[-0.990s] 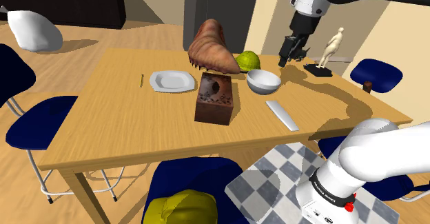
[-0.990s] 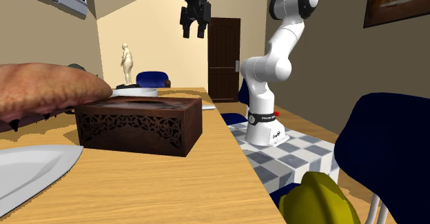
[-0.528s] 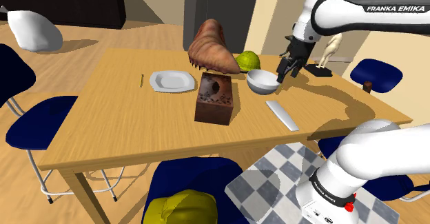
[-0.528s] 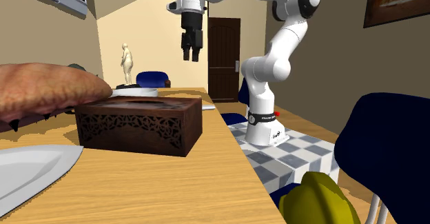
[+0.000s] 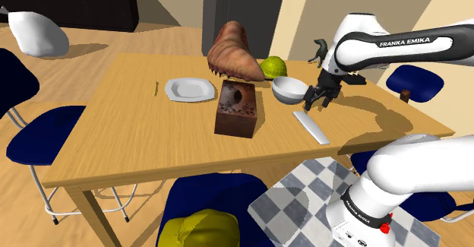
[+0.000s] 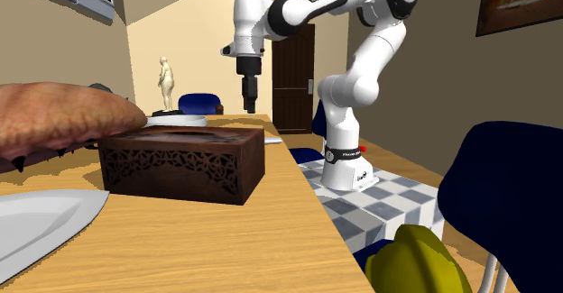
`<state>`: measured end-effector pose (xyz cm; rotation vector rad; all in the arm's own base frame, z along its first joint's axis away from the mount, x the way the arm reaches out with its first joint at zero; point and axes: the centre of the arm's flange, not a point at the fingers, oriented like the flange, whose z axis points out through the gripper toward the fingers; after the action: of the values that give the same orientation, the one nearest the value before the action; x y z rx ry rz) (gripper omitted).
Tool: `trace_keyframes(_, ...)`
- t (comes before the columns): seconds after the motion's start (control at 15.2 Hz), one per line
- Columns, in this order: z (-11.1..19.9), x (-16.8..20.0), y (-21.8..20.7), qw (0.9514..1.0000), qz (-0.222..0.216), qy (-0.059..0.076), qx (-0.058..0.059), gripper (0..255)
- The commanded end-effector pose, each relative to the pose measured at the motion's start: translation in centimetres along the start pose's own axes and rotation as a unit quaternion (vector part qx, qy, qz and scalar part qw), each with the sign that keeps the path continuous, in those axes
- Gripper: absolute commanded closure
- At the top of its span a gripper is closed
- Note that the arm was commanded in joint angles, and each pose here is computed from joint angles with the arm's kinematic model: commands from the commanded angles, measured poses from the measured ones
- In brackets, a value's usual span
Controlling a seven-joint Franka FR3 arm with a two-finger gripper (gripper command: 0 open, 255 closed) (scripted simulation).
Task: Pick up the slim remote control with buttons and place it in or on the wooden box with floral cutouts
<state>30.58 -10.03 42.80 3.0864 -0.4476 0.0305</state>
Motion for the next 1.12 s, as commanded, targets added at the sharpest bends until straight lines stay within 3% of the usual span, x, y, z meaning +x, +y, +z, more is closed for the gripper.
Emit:
trace_keyframes(0.0, 2.5, -0.1, 1.0, 0.9996, 0.029, -0.003, 0.005, 0)
trace_keyframes(0.2, 6.1, -0.6, 2.6, 0.9975, 0.069, -0.008, 0.013, 0)
trace_keyframes(0.66, 9.8, -0.6, 2.5, 0.9975, 0.069, -0.008, 0.013, 0)
trace_keyframes(1.06, 10.1, -0.6, 2.5, 0.9975, 0.069, -0.008, 0.013, 0)
